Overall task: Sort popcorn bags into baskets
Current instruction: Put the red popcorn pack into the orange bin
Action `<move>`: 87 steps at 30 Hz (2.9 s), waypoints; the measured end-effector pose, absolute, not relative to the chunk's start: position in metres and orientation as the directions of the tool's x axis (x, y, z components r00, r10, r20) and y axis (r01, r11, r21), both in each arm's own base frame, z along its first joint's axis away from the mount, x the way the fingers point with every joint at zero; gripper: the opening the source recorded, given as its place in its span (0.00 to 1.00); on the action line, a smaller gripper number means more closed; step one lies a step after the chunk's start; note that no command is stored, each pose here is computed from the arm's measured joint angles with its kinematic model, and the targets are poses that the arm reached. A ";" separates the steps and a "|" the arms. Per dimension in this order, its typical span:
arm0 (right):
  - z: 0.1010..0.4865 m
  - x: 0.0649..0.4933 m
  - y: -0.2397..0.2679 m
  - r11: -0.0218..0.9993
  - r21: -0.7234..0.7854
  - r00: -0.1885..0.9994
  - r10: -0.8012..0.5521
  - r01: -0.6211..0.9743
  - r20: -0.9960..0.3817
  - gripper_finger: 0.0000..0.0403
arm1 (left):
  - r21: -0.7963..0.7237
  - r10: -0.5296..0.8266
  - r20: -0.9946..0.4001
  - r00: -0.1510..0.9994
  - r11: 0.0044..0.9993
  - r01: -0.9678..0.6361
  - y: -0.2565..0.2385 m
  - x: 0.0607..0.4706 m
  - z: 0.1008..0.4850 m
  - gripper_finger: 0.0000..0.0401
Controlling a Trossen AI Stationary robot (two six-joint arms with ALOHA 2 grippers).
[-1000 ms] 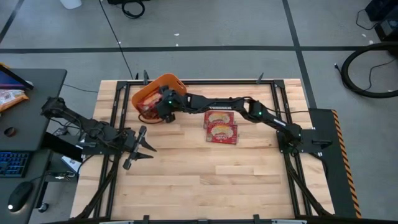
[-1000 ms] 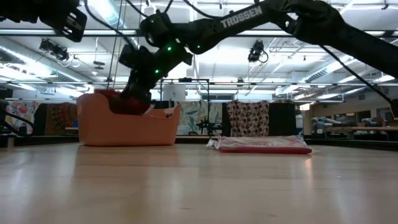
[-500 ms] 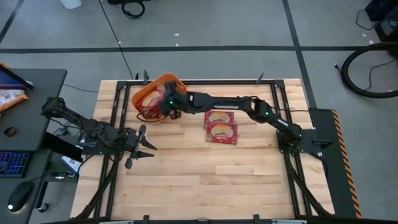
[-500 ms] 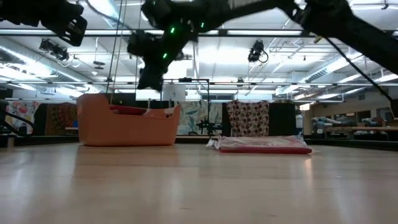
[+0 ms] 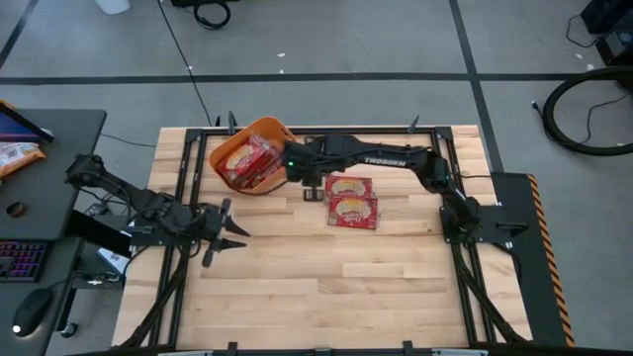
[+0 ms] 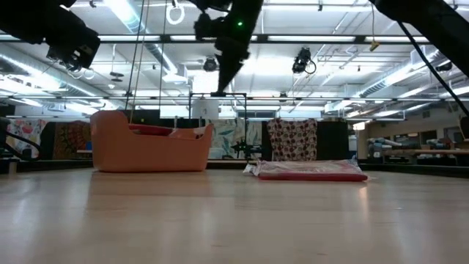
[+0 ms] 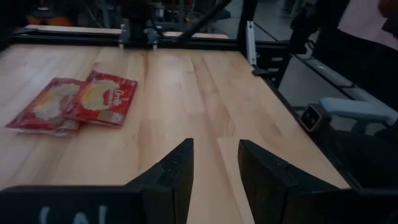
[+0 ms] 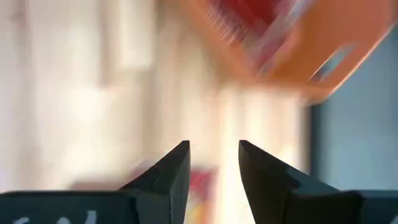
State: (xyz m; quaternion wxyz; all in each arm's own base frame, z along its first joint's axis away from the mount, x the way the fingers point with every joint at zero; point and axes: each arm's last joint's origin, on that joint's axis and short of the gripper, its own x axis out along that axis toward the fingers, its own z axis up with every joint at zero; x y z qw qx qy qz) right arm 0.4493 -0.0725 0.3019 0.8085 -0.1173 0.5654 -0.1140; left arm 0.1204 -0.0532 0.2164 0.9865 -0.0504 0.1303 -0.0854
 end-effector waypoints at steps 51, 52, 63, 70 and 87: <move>0.149 0.376 -0.097 0.973 0.055 -0.255 0.113 0.223 -0.960 0.04 | -0.123 -0.135 -0.278 0.951 0.987 0.104 -0.052 0.120 0.213 0.32; 0.153 0.377 -0.096 0.973 0.053 -0.245 0.109 0.227 -0.963 0.04 | -0.123 -0.135 -0.279 0.951 0.987 0.104 -0.052 0.120 0.213 0.32; 0.236 0.384 -0.087 0.980 -0.057 0.002 -0.059 0.190 -0.998 0.01 | -0.122 -0.134 -0.279 0.951 0.987 0.103 -0.052 0.120 0.213 0.32; 0.273 0.399 -0.089 0.975 -0.128 0.274 -0.175 0.182 -0.946 0.01 | -0.112 -0.097 -0.275 0.957 0.991 0.069 -0.050 0.120 0.213 0.32; 0.295 0.433 -0.083 0.949 -0.296 0.586 -0.301 0.106 -0.753 0.00 | -0.109 -0.097 -0.275 0.956 0.992 0.069 -0.050 0.120 0.213 0.32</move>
